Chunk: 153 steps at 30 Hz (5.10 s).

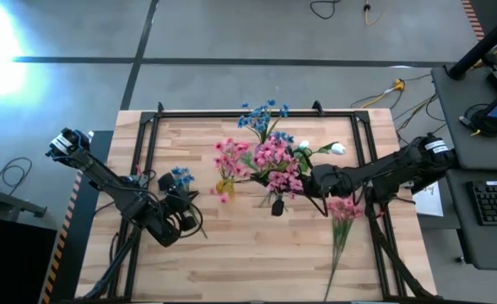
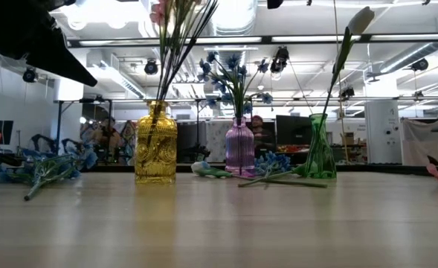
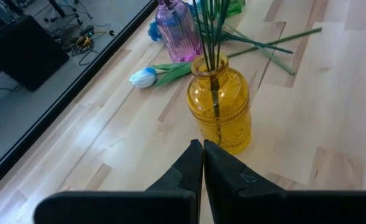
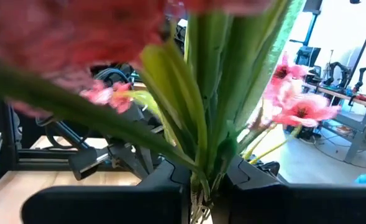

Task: Sort flowers into vase by color
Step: Put the bottom left pink flower into the yellow flower vase

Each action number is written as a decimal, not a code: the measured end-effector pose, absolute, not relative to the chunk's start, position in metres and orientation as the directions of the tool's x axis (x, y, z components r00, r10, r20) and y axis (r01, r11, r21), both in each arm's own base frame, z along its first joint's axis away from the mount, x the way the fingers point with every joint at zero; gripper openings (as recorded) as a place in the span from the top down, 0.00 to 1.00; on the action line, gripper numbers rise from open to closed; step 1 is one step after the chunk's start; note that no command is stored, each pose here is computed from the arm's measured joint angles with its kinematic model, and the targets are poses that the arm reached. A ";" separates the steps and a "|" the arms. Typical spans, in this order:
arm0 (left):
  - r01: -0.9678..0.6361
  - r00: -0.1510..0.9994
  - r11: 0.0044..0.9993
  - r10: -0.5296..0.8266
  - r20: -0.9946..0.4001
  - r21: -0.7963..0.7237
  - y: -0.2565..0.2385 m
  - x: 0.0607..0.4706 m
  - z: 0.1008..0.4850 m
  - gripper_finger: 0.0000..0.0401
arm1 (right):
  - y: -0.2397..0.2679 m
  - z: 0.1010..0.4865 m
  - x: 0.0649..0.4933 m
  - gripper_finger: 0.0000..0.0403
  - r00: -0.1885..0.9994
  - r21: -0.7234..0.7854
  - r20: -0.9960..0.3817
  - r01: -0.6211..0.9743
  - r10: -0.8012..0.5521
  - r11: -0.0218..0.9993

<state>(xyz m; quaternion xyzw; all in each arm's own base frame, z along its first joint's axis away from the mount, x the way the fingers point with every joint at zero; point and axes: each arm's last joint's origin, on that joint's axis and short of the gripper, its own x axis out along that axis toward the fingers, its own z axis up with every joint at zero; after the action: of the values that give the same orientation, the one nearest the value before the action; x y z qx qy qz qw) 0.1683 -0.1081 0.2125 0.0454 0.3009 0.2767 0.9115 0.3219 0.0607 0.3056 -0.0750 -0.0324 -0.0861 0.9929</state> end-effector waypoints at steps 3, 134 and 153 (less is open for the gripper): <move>-0.478 0.666 0.842 0.533 -0.522 0.250 -0.108 0.168 0.213 1.00 | 0.060 0.305 0.323 0.96 0.982 -0.139 0.088 0.178 -0.167 0.974; -0.499 0.682 0.830 0.554 -0.477 0.251 -0.108 0.171 0.213 1.00 | 0.041 0.314 0.365 0.96 0.975 -0.148 -0.130 0.159 -0.179 0.976; -0.510 0.685 0.821 0.569 -0.455 0.258 -0.108 0.171 0.214 1.00 | 0.032 0.318 0.367 0.96 0.972 -0.125 -0.120 0.187 -0.202 0.974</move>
<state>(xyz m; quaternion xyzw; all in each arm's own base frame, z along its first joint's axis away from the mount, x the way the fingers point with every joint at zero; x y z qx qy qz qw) 0.1707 -0.1078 0.2138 0.0552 0.2662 0.2944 0.9162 0.3671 0.0321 0.3180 -0.0564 0.0662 -0.0981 0.9914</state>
